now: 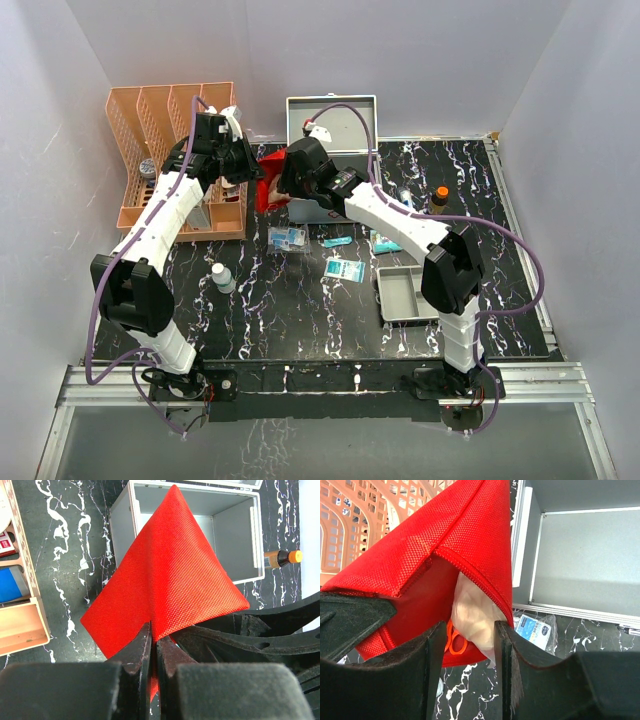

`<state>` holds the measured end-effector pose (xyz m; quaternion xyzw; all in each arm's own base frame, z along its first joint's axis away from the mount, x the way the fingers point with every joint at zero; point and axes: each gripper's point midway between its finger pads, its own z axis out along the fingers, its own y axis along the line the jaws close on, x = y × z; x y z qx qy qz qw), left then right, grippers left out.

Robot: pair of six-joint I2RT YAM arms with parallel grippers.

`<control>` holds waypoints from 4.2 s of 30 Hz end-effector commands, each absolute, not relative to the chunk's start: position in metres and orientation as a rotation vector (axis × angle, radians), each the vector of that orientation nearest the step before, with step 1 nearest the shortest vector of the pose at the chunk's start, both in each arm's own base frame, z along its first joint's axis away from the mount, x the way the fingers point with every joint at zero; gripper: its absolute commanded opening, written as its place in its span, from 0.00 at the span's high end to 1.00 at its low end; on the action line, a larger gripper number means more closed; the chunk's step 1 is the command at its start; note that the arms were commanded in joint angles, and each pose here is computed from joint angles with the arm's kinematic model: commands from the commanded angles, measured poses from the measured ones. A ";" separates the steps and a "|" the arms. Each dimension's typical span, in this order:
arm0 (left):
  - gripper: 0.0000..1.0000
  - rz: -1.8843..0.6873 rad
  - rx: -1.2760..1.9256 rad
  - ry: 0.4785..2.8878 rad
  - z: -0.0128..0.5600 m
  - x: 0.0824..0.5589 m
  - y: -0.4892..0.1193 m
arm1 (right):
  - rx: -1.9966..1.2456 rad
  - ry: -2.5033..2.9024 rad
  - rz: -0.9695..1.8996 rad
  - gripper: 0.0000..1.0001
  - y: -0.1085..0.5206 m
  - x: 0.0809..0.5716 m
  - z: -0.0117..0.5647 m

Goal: Organize the medicine kit
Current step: Place the medical item at the medicine pouch.

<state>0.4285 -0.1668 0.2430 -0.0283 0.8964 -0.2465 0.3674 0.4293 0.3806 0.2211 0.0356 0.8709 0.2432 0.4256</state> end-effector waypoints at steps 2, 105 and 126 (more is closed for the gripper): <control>1.00 -0.662 -0.058 2.255 0.258 0.433 -0.170 | 0.105 2.131 0.585 0.58 0.374 0.440 0.242; 1.00 -0.807 -0.038 2.215 0.270 0.430 -0.188 | -0.041 2.276 0.807 0.60 0.435 0.439 0.194; 1.00 -0.766 -0.019 2.241 0.261 0.428 -0.183 | -0.041 2.097 0.863 0.96 0.417 0.437 0.275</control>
